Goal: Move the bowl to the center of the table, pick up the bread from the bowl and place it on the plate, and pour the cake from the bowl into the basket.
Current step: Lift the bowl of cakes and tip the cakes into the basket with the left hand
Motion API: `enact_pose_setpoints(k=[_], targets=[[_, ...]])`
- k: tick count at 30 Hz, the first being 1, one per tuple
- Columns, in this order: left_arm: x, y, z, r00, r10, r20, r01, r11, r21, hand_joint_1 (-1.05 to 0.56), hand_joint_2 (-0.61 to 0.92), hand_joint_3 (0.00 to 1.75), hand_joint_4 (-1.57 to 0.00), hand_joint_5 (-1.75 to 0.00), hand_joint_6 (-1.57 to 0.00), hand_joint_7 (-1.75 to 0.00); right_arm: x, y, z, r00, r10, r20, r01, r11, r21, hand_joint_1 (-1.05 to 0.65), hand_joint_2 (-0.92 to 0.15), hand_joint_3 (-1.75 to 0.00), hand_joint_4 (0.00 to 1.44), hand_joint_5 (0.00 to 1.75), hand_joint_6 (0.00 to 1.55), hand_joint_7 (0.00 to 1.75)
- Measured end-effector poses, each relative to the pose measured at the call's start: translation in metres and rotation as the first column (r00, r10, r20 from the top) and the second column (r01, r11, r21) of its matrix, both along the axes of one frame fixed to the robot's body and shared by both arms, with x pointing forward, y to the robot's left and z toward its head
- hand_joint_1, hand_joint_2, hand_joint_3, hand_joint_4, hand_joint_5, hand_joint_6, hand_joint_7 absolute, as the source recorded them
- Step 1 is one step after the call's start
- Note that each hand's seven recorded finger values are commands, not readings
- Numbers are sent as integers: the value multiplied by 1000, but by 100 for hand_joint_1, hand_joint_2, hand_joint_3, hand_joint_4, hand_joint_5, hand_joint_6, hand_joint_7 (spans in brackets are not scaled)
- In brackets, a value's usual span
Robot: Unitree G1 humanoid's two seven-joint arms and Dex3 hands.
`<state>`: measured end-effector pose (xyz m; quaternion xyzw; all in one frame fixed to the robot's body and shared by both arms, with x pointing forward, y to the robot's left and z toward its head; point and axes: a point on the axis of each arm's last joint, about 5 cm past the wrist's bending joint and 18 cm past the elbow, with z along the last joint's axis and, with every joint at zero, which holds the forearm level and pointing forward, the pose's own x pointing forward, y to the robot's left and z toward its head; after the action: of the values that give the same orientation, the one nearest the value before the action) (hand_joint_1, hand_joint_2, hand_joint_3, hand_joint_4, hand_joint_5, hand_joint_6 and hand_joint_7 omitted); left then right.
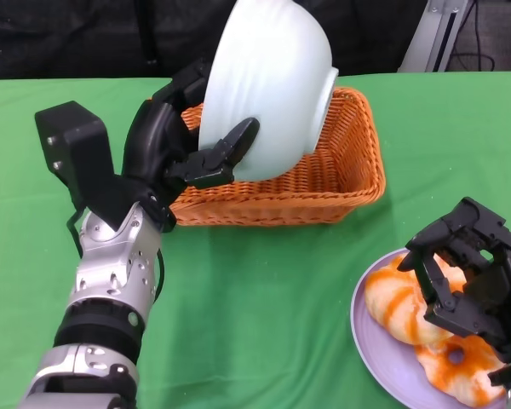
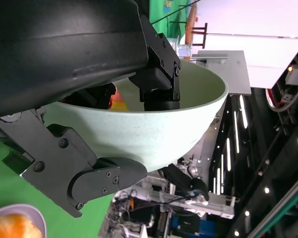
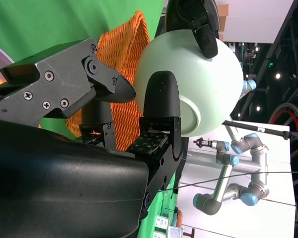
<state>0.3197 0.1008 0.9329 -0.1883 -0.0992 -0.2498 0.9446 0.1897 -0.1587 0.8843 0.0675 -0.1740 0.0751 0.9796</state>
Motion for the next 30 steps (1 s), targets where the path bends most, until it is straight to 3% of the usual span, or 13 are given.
enact_pose_setpoints(k=[13,30], targets=[[4,2,-1,984,-117,-132,95,983,-160,-4,53,120,-85,-157,-86,-148,1,1,-4,1000,8,12,-8,1000,-2,-1,-62,-104,74,162,65,133],[7,0,9,972,-173,-160,129,958,-255,-5,49,128,-78,-164,-83,-149,1,2,-8,1000,19,0,-19,1000,-3,-2,-60,-105,74,162,66,133]])
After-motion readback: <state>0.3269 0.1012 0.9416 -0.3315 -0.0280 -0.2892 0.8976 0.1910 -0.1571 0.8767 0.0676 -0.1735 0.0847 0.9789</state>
